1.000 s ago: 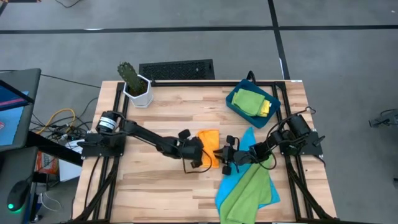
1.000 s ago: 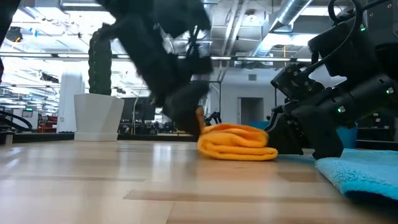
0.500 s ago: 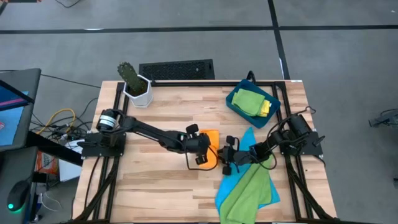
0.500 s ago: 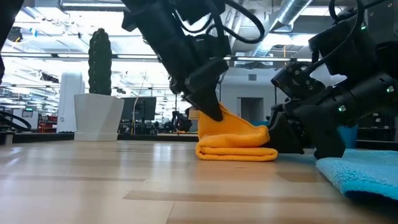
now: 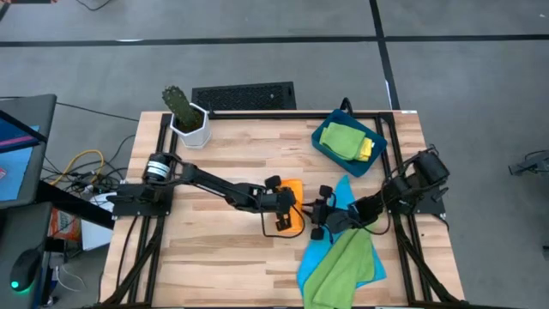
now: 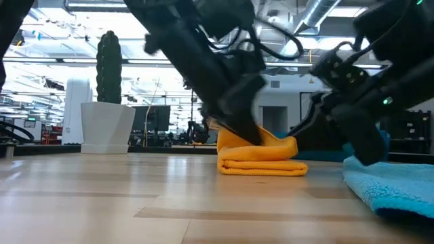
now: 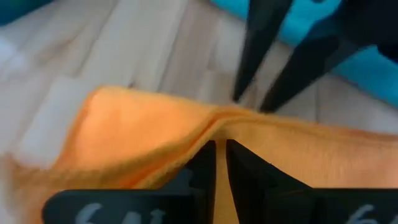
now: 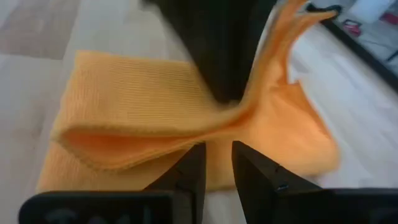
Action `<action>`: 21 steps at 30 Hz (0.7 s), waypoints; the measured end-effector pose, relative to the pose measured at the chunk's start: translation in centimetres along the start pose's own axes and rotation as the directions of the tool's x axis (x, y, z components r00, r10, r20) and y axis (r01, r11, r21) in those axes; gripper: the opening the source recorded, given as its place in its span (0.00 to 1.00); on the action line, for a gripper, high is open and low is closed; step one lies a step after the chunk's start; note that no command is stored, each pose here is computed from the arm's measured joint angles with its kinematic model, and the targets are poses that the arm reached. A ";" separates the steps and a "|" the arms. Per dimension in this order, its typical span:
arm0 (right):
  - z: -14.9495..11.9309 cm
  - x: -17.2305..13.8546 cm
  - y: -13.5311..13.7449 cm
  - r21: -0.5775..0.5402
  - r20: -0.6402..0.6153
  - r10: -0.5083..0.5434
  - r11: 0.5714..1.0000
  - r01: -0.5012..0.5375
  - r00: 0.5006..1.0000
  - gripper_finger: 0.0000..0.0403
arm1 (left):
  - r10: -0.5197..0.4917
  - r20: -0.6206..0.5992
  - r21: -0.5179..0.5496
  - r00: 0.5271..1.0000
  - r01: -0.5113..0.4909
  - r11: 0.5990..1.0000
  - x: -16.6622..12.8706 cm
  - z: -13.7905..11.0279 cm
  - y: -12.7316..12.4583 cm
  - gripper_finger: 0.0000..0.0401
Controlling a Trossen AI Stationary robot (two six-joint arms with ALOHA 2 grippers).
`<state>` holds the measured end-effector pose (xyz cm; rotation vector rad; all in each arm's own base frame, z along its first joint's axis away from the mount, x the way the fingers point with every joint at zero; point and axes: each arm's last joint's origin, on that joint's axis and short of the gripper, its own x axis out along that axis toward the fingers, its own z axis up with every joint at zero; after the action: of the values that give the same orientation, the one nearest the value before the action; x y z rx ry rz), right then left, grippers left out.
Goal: Fold microfiber towels
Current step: Fold the orange microfiber cloth
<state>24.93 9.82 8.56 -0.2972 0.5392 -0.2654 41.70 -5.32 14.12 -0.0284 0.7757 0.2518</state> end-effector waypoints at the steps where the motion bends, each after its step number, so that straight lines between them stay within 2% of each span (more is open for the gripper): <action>1: 0.2 -0.5 -0.1 -0.006 -0.007 -0.014 1.000 0.014 1.000 0.25 | -0.003 -0.002 0.000 1.000 0.003 1.000 0.3 -0.2 -0.1 0.08; 5: 0.8 -1.8 -0.2 0.008 -0.002 -0.034 0.999 0.034 0.999 0.25 | -0.034 0.009 -0.011 0.999 0.035 0.999 1.2 -0.6 -0.4 0.08; 12: 3.1 -2.1 -0.4 0.025 0.153 -0.032 0.999 0.028 0.988 0.25 | -0.095 0.015 -0.042 0.995 0.096 0.995 1.0 -0.7 -1.5 0.08; 16: 3.8 -1.1 -1.3 0.045 0.212 0.047 0.997 -0.058 0.976 0.25 | -0.136 0.022 -0.043 0.991 0.136 0.990 0.5 -0.9 -2.7 0.08; 21: 3.7 0.7 -2.4 0.073 0.216 0.102 0.990 -0.121 0.971 0.25 | -0.160 0.036 -0.040 0.987 0.161 0.986 -1.4 -0.5 -4.2 0.08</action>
<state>27.08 8.15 12.11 -0.2075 0.3311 -0.1449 41.36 -9.75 14.45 -0.1270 0.7312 0.1157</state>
